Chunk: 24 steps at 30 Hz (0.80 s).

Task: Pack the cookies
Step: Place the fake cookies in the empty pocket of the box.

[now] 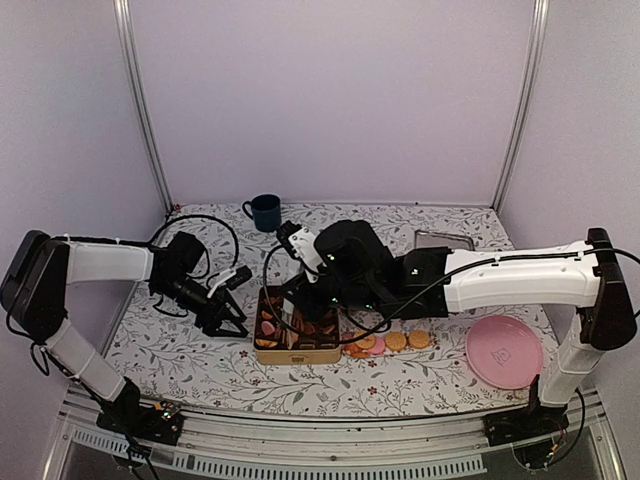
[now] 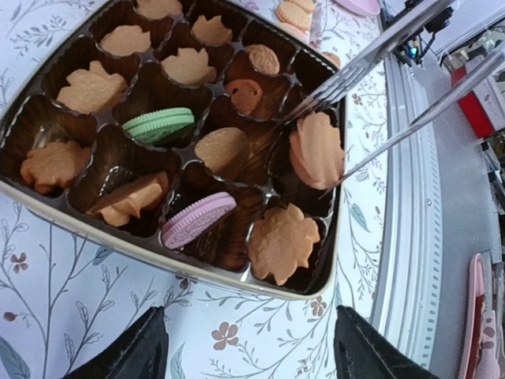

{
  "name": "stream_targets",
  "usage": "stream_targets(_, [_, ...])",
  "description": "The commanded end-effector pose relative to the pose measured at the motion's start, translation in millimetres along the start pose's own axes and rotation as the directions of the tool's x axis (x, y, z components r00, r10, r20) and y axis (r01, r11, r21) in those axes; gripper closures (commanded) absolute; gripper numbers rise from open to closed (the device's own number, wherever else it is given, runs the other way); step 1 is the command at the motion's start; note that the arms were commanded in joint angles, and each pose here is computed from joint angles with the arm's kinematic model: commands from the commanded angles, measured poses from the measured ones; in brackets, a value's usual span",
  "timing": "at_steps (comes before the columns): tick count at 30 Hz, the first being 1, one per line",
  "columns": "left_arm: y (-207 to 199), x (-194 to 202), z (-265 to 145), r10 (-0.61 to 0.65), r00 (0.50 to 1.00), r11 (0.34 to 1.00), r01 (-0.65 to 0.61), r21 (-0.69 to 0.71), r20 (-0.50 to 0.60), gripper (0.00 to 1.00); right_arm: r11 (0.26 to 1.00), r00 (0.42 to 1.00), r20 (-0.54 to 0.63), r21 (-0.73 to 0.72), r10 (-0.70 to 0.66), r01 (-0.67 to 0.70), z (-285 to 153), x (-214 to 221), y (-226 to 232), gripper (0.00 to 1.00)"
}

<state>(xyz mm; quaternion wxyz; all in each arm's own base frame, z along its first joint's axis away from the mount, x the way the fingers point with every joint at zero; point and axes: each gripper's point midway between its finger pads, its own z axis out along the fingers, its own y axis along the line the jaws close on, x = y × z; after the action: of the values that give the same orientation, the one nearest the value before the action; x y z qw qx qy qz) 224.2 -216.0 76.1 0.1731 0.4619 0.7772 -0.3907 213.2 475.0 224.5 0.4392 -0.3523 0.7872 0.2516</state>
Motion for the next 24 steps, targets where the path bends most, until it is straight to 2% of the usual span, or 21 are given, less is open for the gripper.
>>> stream_targets(1, [9,0,-6,0.015,1.0,0.999,-0.015,-0.052,-0.013,0.28,1.0,0.998,0.06,-0.017,0.001,0.0,-3,-22,10,0.95])
stream_targets(8, [14,-1,-7,0.022,1.0,0.997,-0.023,-0.073,-0.018,0.28,1.0,0.998,0.06,-0.025,0.009,-0.007,-7,-22,11,0.76])
stream_targets(13, [15,0,-5,0.021,1.0,0.997,-0.023,-0.072,-0.022,0.28,0.998,0.997,0.075,-0.05,0.025,-0.022,-11,-26,14,0.69])
stream_targets(24, [15,0,-6,0.027,0.999,0.997,-0.028,-0.075,-0.021,0.27,0.997,0.995,0.092,-0.068,0.04,-0.034,-15,-31,16,0.63])
